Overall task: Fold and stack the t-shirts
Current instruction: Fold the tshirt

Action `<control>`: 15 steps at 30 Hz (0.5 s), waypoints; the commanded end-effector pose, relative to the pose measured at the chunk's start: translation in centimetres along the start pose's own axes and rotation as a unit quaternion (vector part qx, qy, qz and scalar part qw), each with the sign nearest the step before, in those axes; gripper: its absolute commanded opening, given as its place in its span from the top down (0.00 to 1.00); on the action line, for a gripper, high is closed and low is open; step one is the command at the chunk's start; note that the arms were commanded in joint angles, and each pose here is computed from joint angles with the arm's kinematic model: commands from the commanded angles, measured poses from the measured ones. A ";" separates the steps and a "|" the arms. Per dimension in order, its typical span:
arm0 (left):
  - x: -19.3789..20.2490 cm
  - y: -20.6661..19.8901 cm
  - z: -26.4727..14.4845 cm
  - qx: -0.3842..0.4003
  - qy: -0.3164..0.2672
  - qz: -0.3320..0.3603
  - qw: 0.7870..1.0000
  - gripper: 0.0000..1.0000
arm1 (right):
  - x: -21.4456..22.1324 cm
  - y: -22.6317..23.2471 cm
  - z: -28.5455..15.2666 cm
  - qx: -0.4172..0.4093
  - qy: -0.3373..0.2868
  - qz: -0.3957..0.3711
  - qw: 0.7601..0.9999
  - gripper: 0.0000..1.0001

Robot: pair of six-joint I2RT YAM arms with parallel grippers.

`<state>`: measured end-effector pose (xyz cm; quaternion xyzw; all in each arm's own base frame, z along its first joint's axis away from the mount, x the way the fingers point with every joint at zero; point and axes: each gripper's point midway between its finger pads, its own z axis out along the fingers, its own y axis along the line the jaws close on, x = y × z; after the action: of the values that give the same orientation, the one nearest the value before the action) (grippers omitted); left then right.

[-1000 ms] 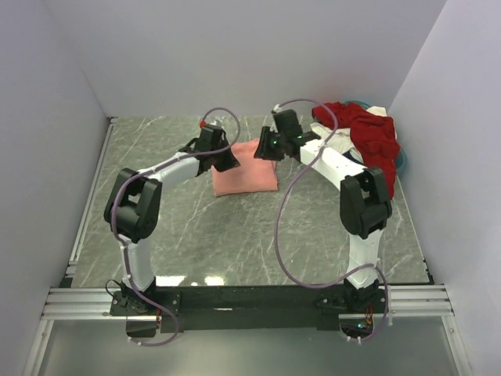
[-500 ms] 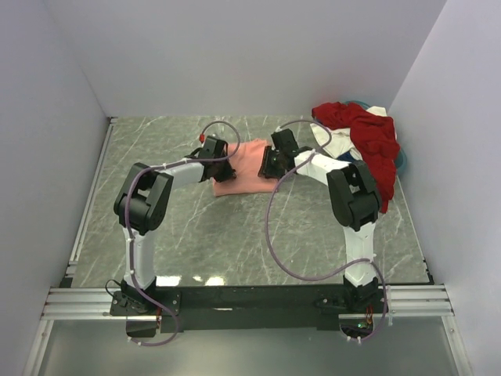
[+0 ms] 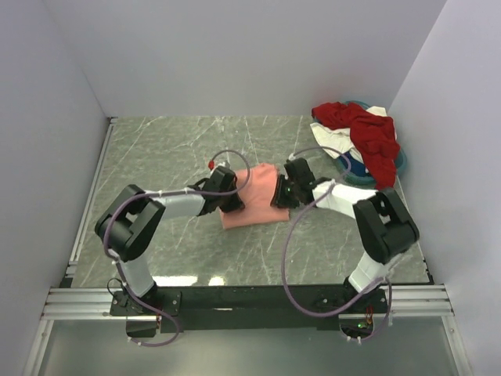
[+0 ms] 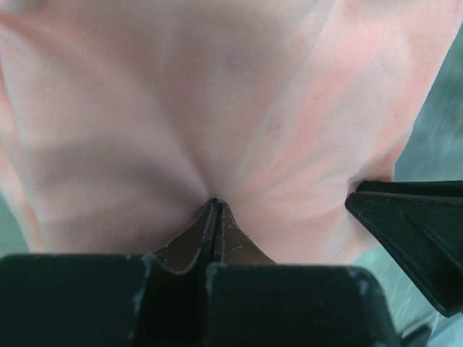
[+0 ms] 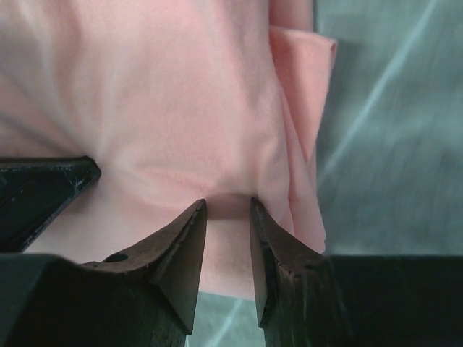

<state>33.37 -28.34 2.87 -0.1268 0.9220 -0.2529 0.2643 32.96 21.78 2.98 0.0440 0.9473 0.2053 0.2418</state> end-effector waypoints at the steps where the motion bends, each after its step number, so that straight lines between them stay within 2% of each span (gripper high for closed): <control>1: 4.3 2.6 -1.9 -0.039 0.037 0.003 0.999 0.99 | 3.6 0.8 -2.4 -0.007 0.016 -0.020 1.000 0.62; 5: 6.9 2.3 -4.7 -0.020 0.045 0.007 0.999 0.99 | 7.6 0.9 -4.5 -0.019 0.025 -0.021 0.999 0.62; 8: 7.2 1.8 -6.1 -0.005 0.042 0.004 0.999 0.99 | 7.5 1.3 -5.9 -0.031 0.012 -0.018 0.999 0.62; 11: 5.2 0.3 -8.1 0.012 0.012 0.012 1.000 0.93 | 5.2 2.3 -7.4 -0.035 -0.026 -0.025 0.999 0.61; 12: 3.5 -1.4 -9.1 0.028 -0.011 0.023 0.999 0.88 | 4.4 2.5 -7.7 -0.033 -0.037 -0.026 0.998 0.60; 15: -0.2 -2.4 -10.3 0.005 -0.061 0.047 0.997 0.84 | 1.1 3.4 -8.5 -0.031 -0.066 -0.031 0.997 0.60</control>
<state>24.87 -26.49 6.95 -0.1012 0.9271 -0.2480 0.2623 24.44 22.01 6.82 0.0104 0.9415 0.2236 0.2520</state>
